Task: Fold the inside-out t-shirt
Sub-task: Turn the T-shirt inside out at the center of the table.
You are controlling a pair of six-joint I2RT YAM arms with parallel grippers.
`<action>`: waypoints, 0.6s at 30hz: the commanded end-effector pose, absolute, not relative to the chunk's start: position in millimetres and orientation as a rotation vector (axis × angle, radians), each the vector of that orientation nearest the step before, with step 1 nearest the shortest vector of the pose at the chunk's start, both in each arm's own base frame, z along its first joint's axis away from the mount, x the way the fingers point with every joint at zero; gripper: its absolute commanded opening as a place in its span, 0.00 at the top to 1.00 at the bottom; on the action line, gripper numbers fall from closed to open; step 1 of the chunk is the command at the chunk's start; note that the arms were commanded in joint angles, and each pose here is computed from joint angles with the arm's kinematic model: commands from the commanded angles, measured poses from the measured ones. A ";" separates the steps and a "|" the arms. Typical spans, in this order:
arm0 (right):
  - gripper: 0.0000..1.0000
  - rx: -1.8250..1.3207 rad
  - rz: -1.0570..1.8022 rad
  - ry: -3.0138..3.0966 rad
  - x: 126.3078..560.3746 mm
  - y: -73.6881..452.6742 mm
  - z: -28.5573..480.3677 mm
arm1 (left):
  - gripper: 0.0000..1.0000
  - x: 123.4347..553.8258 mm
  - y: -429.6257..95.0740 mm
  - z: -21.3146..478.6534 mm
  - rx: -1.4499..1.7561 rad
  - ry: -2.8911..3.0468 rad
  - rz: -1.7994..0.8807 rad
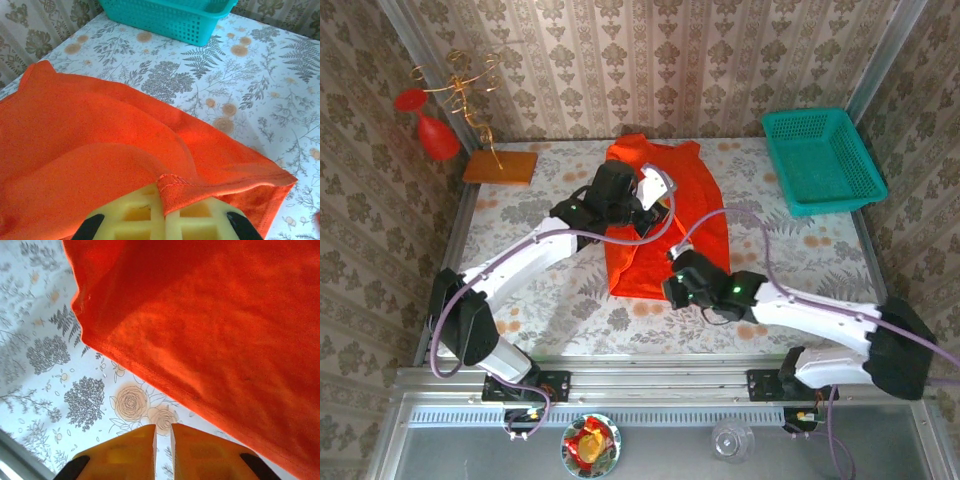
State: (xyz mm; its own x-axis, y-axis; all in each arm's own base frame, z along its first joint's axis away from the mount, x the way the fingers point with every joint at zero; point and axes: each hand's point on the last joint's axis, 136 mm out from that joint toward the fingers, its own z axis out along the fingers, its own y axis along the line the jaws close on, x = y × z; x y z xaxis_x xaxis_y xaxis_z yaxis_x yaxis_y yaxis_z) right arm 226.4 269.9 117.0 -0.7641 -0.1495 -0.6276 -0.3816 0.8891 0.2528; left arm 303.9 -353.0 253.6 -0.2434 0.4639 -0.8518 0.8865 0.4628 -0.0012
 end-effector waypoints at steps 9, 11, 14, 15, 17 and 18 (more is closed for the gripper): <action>0.88 -0.073 0.358 2.185 321.0 317.6 93.3 | 1.00 270.3 -347.8 306.6 1.149 1.813 -0.740; 0.88 -0.041 0.358 2.150 339.8 317.3 89.7 | 1.00 260.5 -348.7 316.6 1.160 1.786 -0.770; 0.87 0.028 0.365 2.105 369.2 309.1 91.5 | 1.00 250.2 -348.9 323.4 1.177 1.780 -0.785; 0.87 0.048 0.365 2.099 378.2 306.1 92.4 | 1.00 247.5 -349.1 323.5 1.186 1.781 -0.786; 0.83 0.106 0.381 2.090 400.2 297.7 93.7 | 1.00 239.7 -350.3 324.9 1.213 1.778 -0.789; 0.81 0.122 0.394 2.089 408.9 295.6 92.6 | 1.00 236.2 -351.1 326.1 1.225 1.773 -0.792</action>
